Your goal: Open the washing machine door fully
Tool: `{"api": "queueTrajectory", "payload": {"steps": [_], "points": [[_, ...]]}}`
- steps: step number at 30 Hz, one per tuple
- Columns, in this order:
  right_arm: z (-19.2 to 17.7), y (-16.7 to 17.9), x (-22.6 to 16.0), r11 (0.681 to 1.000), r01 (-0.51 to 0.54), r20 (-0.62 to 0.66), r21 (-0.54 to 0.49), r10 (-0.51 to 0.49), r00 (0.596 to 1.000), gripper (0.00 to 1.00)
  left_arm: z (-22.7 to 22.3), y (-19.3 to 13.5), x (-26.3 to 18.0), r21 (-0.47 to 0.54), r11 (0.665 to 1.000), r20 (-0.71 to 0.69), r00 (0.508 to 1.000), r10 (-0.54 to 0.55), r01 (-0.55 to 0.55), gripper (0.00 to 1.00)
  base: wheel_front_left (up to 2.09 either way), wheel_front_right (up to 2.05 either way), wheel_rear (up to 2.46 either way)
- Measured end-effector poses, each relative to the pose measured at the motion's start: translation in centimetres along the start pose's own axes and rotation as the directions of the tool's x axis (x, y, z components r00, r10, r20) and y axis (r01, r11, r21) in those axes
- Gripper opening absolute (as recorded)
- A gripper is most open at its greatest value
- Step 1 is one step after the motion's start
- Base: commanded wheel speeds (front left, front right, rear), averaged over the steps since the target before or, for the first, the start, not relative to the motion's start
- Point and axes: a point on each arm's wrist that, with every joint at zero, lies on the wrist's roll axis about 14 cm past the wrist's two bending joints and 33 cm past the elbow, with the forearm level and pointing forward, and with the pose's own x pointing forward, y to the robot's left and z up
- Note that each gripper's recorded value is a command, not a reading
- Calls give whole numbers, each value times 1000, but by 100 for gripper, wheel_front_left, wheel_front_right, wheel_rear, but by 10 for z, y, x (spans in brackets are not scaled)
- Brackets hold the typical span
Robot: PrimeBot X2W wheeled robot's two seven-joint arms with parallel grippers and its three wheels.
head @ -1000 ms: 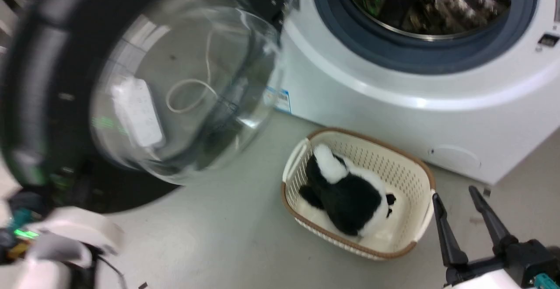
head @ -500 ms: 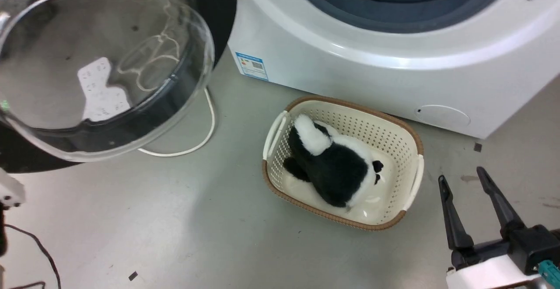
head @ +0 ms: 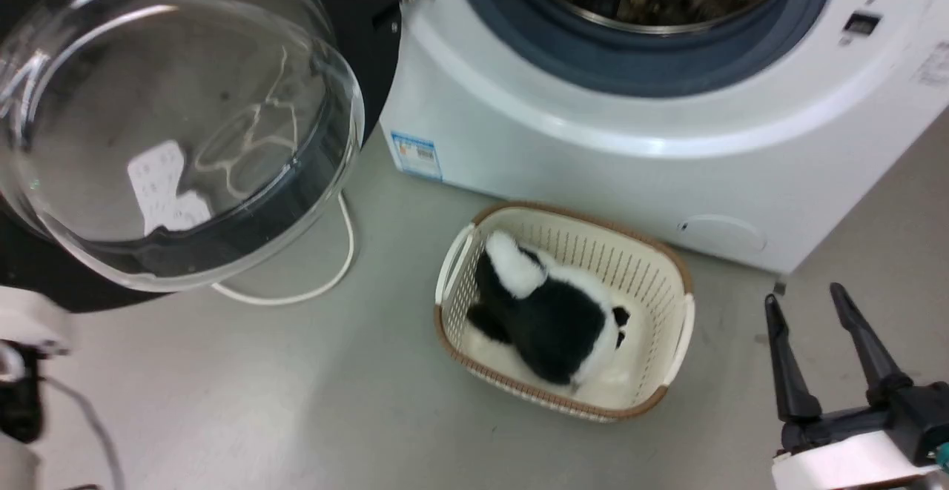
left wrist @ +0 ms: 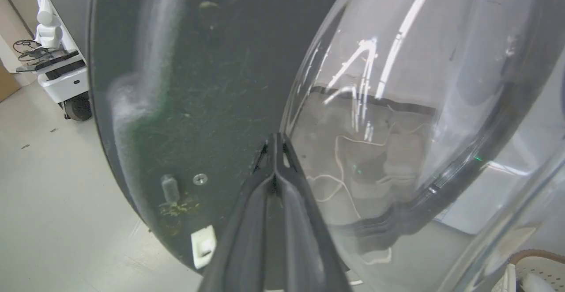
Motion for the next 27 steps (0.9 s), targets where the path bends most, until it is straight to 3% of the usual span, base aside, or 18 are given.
{"api": "queueTrajectory", "payload": {"steps": [5,10,11,14,15,16,21,27], "points": [[35,-12,-11,999,46,81,-12,-45,996,100,27,-59,-30,-82,987,138,983,-124,137,0,0,0,0],[58,-23,-29,996,90,131,-22,-87,988,100,25,-114,-74,-159,948,177,953,-246,274,0,0,0,0],[62,-32,-44,992,125,136,-25,-121,983,100,19,-147,-98,-175,916,173,927,-333,361,0,0,0,0],[67,-42,-62,986,167,144,-25,-162,976,100,24,-189,-125,-215,864,197,887,-417,454,0,0,0,0],[67,-42,-62,986,167,144,-25,-162,976,100,24,-189,-125,-215,864,197,887,-417,454,32,0,0,0],[68,-44,-66,984,177,145,-24,-171,975,100,24,-197,-131,-219,854,201,878,-434,472,99,0,0,0],[65,-51,-89,977,212,132,-8,-209,969,100,21,-232,-164,-215,797,198,824,-531,565,100,0,0,0],[63,-53,-98,974,228,125,2,-227,966,100,14,-246,-179,-217,774,181,803,-567,595,100,0,0,0]]}}
